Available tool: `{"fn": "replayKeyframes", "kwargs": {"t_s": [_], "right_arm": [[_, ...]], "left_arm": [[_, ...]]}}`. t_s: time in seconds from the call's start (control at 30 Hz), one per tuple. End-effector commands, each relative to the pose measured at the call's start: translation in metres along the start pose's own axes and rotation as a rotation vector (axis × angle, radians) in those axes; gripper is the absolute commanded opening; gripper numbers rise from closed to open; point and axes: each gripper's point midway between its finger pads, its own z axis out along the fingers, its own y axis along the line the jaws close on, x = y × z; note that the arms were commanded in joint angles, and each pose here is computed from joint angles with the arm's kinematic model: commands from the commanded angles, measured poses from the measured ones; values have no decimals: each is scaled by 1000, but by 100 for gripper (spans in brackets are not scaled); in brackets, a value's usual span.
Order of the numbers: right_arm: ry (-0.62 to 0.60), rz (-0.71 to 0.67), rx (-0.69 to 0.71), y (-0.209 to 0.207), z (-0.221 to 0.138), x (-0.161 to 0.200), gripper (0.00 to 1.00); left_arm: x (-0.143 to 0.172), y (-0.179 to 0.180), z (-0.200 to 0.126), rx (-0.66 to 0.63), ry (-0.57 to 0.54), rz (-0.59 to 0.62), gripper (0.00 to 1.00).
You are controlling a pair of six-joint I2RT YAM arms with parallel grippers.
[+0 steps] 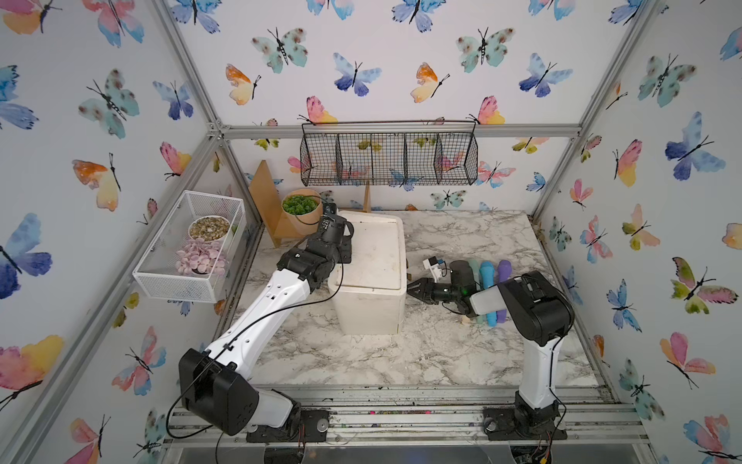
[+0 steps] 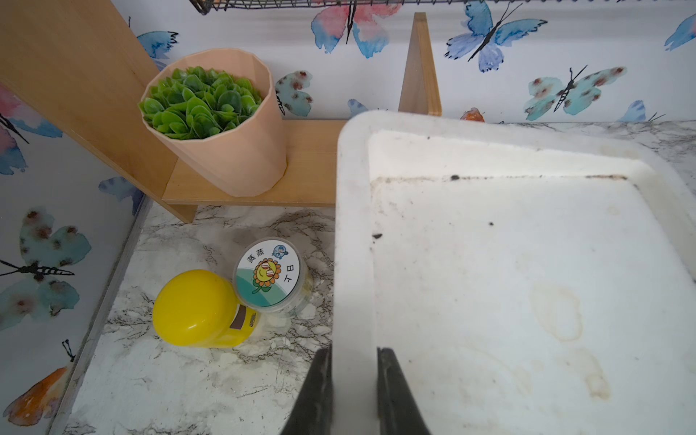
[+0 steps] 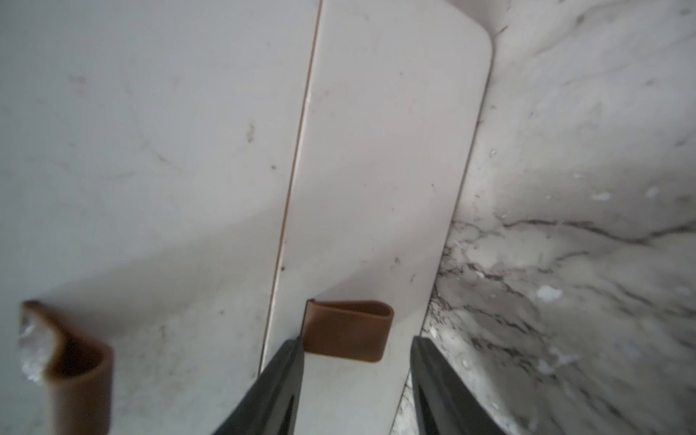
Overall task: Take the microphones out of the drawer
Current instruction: Open the drawer in the storage box.
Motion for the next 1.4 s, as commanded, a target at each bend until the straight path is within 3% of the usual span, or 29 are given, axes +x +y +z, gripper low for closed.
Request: {"fn": "replayKeyframes", "kwargs": {"t_s": [0.0, 0.4, 0.97, 1.37], "right_arm": [[-9, -10, -85, 16, 2, -8, 51], [5, 3, -117, 21, 11, -5, 41], [18, 22, -22, 18, 11, 12, 45], [39, 58, -114, 35, 31, 18, 39]], "left_arm": [[29, 2, 18, -29, 94, 65, 0], [32, 2, 23, -41, 117, 71, 0], [33, -7, 28, -5, 124, 73, 0], [33, -7, 27, -4, 125, 69, 0]]}}
